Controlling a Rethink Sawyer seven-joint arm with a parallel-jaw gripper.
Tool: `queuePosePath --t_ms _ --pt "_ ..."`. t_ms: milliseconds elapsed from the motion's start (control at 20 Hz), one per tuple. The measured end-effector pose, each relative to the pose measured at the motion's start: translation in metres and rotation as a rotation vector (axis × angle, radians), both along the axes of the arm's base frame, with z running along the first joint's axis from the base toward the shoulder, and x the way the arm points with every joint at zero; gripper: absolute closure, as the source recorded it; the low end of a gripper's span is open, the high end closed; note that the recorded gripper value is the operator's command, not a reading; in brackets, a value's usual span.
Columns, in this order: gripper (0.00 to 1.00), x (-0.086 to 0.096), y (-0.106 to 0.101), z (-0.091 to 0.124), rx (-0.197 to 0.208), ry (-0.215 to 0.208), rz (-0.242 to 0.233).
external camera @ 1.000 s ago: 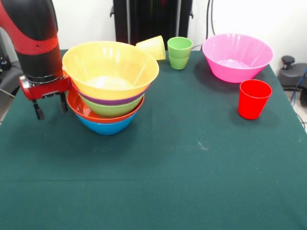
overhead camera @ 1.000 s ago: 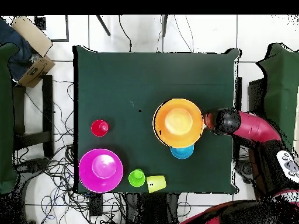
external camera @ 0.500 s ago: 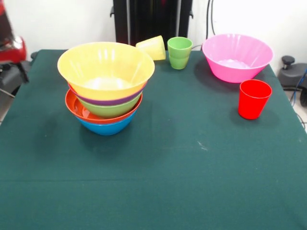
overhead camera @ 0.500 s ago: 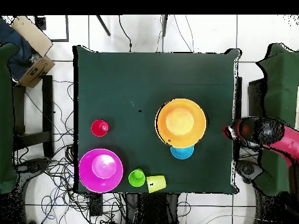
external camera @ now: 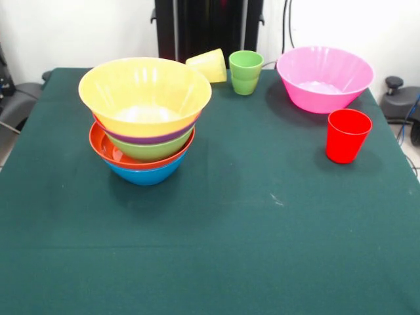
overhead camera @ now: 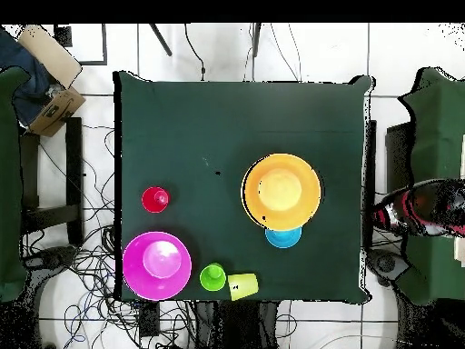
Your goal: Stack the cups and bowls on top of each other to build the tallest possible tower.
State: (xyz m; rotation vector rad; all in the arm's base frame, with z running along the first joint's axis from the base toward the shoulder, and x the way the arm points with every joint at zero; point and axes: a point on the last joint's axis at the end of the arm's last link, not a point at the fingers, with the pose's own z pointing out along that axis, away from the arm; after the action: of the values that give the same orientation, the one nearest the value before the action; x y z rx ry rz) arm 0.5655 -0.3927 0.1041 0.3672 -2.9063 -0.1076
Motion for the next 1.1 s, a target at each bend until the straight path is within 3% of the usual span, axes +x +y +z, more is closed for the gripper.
queuePosePath --t_ms 250,400,800,1100 --pt "0.0 0.018 0.02 0.029 -0.024 0.006 0.042" --pt "0.0 0.038 0.044 0.052 -0.05 -0.002 0.088" --pt "0.0 0.066 0.088 0.079 -0.07 -0.015 0.157" --pt "0.0 0.082 0.121 0.088 -0.064 -0.024 0.191"
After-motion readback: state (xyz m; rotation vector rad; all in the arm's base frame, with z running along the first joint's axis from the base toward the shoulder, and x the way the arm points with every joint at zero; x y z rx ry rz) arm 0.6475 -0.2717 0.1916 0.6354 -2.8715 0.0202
